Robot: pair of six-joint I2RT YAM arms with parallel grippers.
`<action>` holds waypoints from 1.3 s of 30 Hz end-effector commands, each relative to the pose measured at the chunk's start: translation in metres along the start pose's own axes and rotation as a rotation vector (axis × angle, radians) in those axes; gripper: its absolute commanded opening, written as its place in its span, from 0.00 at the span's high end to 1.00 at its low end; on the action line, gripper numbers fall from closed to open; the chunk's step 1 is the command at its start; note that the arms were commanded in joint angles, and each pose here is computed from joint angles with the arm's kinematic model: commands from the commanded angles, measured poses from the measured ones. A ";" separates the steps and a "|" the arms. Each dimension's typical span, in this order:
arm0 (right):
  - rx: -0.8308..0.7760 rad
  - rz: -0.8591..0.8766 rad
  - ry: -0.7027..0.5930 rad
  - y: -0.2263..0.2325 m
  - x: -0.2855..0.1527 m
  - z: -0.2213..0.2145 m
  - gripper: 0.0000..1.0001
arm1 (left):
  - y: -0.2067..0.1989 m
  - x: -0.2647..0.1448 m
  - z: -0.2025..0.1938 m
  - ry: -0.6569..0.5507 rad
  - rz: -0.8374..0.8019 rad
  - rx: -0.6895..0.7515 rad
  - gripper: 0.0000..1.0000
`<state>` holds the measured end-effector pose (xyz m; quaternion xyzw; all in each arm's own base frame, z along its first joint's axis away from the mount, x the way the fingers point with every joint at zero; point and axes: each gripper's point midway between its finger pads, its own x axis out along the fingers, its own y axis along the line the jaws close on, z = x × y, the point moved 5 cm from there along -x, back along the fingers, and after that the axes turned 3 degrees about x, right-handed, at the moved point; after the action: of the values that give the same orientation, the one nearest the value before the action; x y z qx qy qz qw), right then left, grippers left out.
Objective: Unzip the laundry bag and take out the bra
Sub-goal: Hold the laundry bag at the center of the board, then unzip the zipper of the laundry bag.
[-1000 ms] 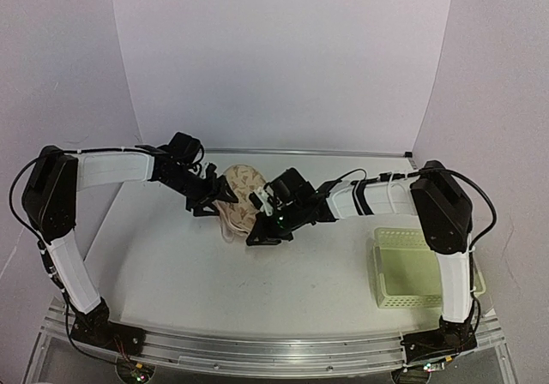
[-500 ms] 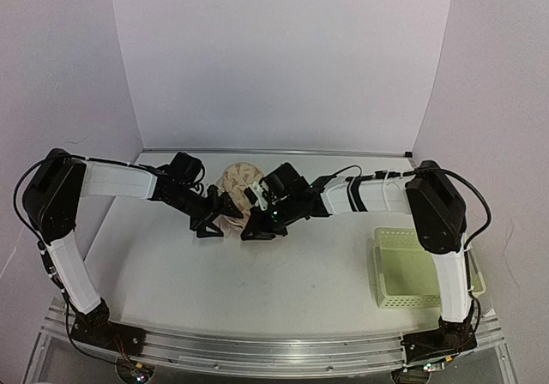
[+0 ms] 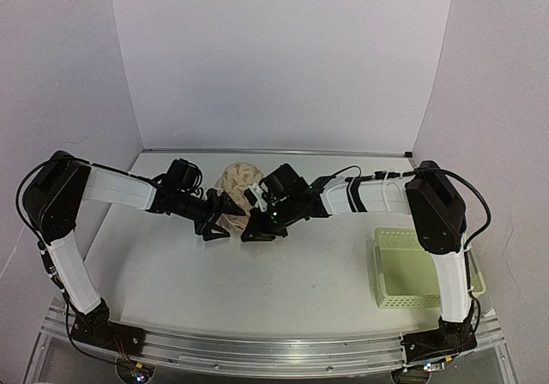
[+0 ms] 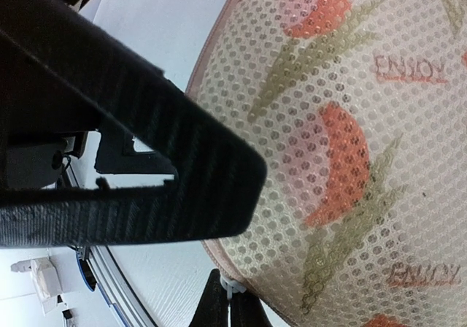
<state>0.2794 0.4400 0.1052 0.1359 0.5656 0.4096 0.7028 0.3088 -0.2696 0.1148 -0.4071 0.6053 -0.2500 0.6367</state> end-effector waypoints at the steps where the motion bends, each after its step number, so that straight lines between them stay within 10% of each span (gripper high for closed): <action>1: -0.049 0.035 -0.038 0.018 -0.008 0.007 1.00 | -0.013 0.006 0.010 -0.024 -0.062 0.017 0.24; 18: -0.059 0.018 -0.039 0.015 -0.013 0.001 1.00 | -0.013 0.013 0.016 -0.022 -0.067 0.023 0.99; 39: -0.036 -0.276 -0.046 -0.070 -0.052 -0.053 1.00 | -0.034 -0.008 0.016 0.022 -0.046 0.215 1.00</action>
<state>0.2528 0.3683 0.0717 0.0695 0.5676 0.3414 0.7459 0.3192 -0.2780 0.1112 -0.3794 0.6089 -0.2814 0.6373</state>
